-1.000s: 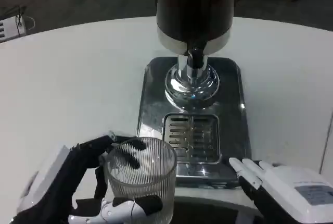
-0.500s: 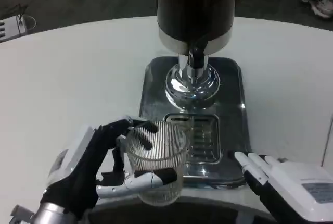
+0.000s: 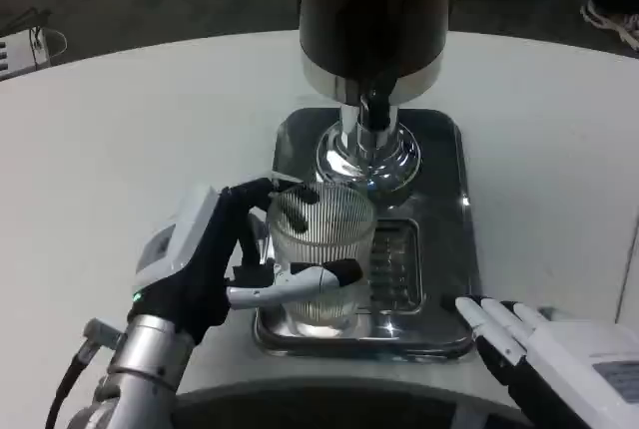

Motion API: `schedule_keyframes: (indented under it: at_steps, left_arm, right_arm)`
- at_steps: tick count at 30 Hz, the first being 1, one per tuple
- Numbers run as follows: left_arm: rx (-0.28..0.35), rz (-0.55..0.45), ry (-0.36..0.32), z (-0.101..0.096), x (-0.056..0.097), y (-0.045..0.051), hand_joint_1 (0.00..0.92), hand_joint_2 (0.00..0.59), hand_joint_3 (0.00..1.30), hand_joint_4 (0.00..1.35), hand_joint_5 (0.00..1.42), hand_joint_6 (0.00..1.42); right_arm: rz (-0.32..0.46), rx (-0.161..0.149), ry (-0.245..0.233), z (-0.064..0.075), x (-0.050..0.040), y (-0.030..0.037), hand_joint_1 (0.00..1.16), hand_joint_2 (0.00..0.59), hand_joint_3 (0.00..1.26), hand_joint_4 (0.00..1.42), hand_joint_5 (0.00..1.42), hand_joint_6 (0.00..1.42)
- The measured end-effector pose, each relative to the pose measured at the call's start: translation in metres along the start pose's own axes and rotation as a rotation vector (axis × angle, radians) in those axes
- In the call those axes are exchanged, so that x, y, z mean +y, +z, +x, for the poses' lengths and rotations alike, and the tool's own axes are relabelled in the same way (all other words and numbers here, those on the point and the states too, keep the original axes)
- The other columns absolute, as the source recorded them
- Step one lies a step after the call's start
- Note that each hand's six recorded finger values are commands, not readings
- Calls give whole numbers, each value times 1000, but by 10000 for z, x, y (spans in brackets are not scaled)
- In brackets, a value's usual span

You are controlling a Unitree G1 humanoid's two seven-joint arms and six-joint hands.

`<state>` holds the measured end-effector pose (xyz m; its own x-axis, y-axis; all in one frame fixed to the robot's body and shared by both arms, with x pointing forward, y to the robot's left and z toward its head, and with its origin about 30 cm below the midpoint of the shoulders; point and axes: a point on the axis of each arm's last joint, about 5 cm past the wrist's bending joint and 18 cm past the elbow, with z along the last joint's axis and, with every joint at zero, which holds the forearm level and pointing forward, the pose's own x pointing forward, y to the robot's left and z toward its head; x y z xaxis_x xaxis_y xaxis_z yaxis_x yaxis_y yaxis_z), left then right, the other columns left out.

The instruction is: Grasp the cup under the faucet to collect the drink, then remove the cup.

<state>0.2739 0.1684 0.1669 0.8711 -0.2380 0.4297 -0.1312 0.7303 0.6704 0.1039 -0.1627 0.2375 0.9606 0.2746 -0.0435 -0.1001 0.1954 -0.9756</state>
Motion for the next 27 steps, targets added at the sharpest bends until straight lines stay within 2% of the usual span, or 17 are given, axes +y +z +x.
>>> schedule_keyframes:
  at_steps: [8, 13, 17, 19, 21, 23, 27]
  left_arm:
    - [-42, 93, -7, 270, -69, 58, 507, 0, 976, 1077, 1234, 594]
    - [-74, 128, -13, 344, -137, 101, 507, 0, 970, 1068, 1234, 595]
    - [-104, 157, -47, 392, -177, 144, 498, 6, 914, 1002, 1156, 561]
    - [-112, 172, -81, 403, -193, 162, 487, 8, 864, 950, 1118, 542]
    - [-102, 185, -106, 402, -205, 162, 462, 8, 811, 828, 1037, 516]
    - [-91, 194, -117, 403, -199, 161, 424, 23, 737, 702, 958, 484]
    - [-73, 219, -117, 394, -151, 164, 354, 38, 684, 599, 900, 460]
  right_arm:
    - [5, 0, -6, -15, 1, -13, 601, 431, 4, 0, 0, 0]
    - [12, 1, 14, -25, 23, -9, 601, 431, 4, 0, 0, 0]
    - [16, -6, 27, -21, 27, 1, 601, 431, 4, 0, 0, 0]
    - [20, -7, 30, -19, 28, 3, 601, 431, 4, 0, 0, 0]
    - [22, -5, 31, -20, 28, 2, 601, 431, 4, 0, 0, 0]
    - [23, -3, 32, -20, 30, 1, 601, 431, 4, 0, 0, 0]
    - [28, 0, 39, -27, 38, -2, 601, 431, 9, 0, 0, 0]
